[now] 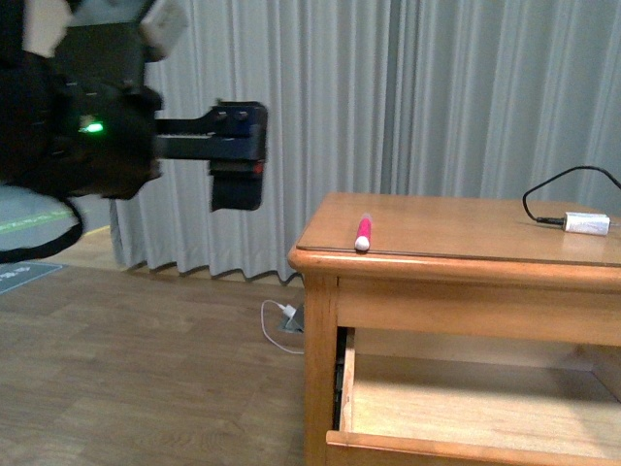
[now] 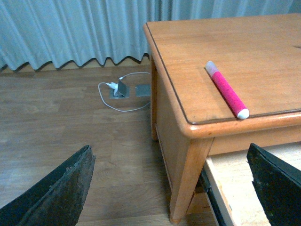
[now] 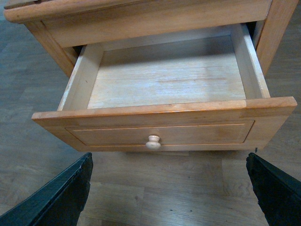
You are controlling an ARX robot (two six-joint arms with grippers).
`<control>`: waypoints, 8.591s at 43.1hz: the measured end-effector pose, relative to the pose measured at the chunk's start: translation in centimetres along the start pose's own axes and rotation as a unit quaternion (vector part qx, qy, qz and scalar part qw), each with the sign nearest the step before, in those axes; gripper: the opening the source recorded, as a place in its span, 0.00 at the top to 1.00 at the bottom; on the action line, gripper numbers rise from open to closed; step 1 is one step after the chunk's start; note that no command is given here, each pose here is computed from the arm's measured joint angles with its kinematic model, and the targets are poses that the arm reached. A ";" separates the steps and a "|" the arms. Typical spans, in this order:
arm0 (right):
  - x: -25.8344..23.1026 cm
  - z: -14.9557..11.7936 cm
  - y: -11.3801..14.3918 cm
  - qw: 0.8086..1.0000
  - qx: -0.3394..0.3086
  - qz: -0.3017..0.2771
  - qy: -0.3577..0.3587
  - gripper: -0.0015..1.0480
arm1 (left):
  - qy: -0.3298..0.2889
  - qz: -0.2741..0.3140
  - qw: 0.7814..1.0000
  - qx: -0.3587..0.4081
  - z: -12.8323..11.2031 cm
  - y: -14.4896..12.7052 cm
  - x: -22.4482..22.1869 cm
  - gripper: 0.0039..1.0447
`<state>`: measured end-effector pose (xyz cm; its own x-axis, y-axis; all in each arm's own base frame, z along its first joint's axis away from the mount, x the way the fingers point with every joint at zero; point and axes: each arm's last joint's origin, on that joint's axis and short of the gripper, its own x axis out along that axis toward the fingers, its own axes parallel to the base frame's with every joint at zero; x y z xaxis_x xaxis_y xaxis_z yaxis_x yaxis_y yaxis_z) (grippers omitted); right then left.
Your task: Place pink marker in drawer with both arms
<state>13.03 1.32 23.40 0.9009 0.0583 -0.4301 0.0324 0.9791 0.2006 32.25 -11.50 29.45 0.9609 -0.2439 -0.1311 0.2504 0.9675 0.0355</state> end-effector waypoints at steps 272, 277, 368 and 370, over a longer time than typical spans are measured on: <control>11.3 -1.4 -2.1 0.985 -0.056 -0.013 0.163 0.08 | -0.071 0.124 0.989 -0.027 -15.7 5.0 -22.9 0.06; 13.1 -0.8 -2.6 0.987 -0.042 -0.006 0.158 0.08 | -0.071 0.124 0.989 -0.027 -15.7 5.0 -22.9 0.06; 4.8 7.2 -0.3 0.995 -0.035 0.014 -0.088 0.08 | -0.072 0.124 0.989 -0.027 -15.7 5.0 -22.9 0.06; 2.7 7.0 -0.2 0.996 -0.026 0.008 -0.090 0.08 | -0.072 0.124 0.989 -0.027 -15.7 5.0 -22.9 0.06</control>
<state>18.48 -0.07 28.41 0.9645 0.0420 -0.2607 -0.0003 0.9875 0.1579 9.63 -0.01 17.11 0.9998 -0.0011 0.0185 0.0012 1.0000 -0.0040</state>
